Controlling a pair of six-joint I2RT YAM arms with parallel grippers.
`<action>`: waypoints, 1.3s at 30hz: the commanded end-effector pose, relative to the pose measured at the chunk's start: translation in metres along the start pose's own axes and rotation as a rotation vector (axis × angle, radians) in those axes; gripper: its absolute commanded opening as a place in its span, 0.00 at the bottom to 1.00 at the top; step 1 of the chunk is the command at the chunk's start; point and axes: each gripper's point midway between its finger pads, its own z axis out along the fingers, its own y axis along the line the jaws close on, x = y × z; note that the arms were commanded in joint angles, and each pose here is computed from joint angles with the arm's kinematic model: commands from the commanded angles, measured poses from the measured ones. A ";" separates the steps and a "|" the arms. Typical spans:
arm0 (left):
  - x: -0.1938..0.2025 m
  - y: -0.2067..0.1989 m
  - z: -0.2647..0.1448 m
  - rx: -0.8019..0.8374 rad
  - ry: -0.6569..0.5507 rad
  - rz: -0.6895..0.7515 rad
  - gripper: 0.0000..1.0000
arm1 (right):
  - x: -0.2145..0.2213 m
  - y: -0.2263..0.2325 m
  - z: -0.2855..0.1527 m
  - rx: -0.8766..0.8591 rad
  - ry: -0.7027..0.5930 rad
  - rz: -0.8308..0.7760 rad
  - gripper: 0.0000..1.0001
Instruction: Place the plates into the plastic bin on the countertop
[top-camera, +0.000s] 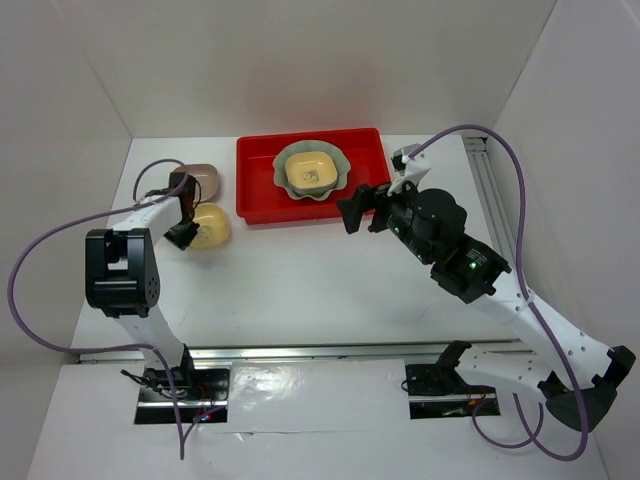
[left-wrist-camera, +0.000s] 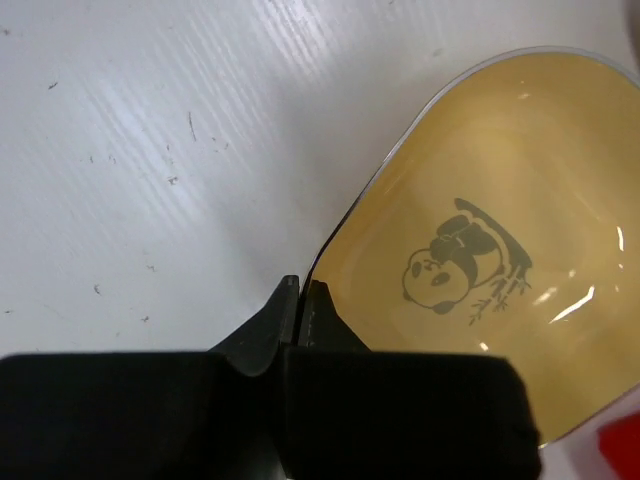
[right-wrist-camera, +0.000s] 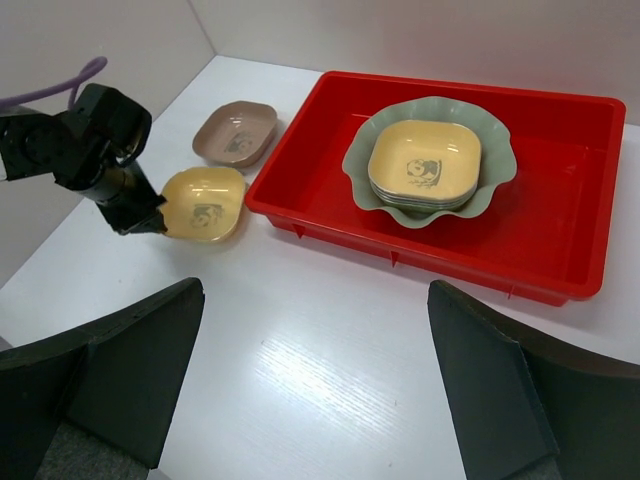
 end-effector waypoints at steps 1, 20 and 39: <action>0.022 0.040 0.004 -0.160 0.019 0.032 0.00 | -0.032 0.004 -0.006 -0.015 -0.100 0.021 1.00; -0.056 -0.076 -0.265 0.676 -0.313 0.093 0.00 | -0.084 -0.031 -0.034 0.177 -0.233 0.113 1.00; 0.040 -0.307 -0.228 0.777 -0.150 0.070 0.00 | -0.106 -0.052 -0.068 0.278 -0.297 0.186 1.00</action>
